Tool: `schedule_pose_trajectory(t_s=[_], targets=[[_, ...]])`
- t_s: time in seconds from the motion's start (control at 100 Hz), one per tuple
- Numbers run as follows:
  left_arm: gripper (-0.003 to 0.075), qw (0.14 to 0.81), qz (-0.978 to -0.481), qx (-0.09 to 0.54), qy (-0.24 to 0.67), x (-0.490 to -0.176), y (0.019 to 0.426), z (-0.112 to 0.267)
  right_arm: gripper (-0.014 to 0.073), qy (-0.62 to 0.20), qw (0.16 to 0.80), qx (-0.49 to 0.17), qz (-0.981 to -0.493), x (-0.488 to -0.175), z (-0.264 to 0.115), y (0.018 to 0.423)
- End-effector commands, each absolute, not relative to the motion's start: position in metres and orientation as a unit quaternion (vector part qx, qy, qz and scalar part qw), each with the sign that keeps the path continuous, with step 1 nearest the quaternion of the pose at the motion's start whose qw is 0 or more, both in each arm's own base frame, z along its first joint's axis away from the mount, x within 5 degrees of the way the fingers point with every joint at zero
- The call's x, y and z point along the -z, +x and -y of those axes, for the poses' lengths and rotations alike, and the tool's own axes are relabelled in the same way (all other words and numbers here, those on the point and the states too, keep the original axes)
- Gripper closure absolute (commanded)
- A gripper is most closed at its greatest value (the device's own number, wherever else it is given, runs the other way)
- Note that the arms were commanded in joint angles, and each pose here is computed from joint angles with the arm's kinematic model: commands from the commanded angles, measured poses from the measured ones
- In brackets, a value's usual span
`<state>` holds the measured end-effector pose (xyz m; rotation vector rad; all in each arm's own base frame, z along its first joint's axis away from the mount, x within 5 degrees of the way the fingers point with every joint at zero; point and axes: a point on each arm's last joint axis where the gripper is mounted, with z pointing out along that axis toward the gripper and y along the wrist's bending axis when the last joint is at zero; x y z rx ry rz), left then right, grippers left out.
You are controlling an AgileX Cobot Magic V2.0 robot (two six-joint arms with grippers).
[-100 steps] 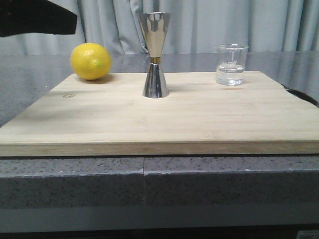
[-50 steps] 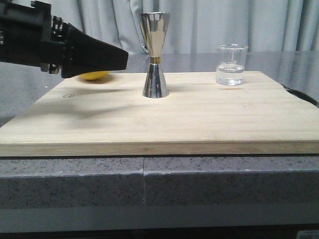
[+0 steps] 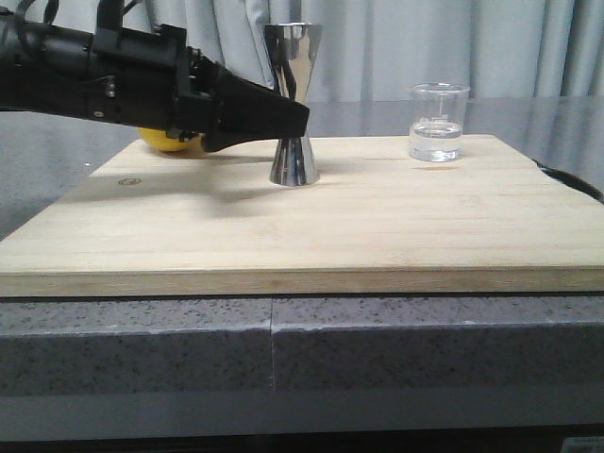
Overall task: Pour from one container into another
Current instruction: 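Move the left gripper toward the steel jigger and close around it, then lift the steel jigger slightly off the board with the left gripper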
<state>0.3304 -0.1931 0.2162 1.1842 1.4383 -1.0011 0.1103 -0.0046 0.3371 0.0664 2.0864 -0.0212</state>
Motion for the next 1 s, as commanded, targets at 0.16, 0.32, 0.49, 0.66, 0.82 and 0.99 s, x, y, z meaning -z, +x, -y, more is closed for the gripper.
schedule_pose_trajectory(t_s=[0.16, 0.32, 0.49, 0.66, 0.82, 0.99], targets=[[0.0209, 0.527, -0.545, 0.451, 0.471, -0.2488, 0.3307, 0.2092, 0.0049, 0.028, 0.541, 0.012, -0.840, -0.3525, 0.0055, 0.1134], [0.0267, 0.528, -0.541, 0.452, 0.473, -0.2505, 0.3305, 0.2107, 0.0049, 0.028, 0.541, 0.012, -0.840, -0.3525, 0.0055, 0.1134], [0.0391, 0.528, -0.541, 0.452, 0.473, -0.2505, 0.3305, 0.2107, 0.0049, 0.028, 0.541, 0.012, -0.840, -0.3525, 0.0055, 0.1134], [0.0463, 0.528, -0.539, 0.455, 0.473, -0.2509, 0.3300, 0.2108, 0.0049, 0.028, 0.541, 0.012, -0.840, -0.3525, 0.0055, 0.1134], [0.0481, 0.528, -0.533, 0.461, 0.475, -0.2519, 0.3288, 0.2110, 0.0049, 0.028, 0.541, 0.012, -0.840, -0.3525, 0.0055, 0.1134], [0.0481, 0.528, -0.530, 0.463, 0.475, -0.2523, 0.3283, 0.2111, 0.0049, 0.028, 0.541, 0.013, -0.840, -0.3525, 0.0056, 0.1134]])
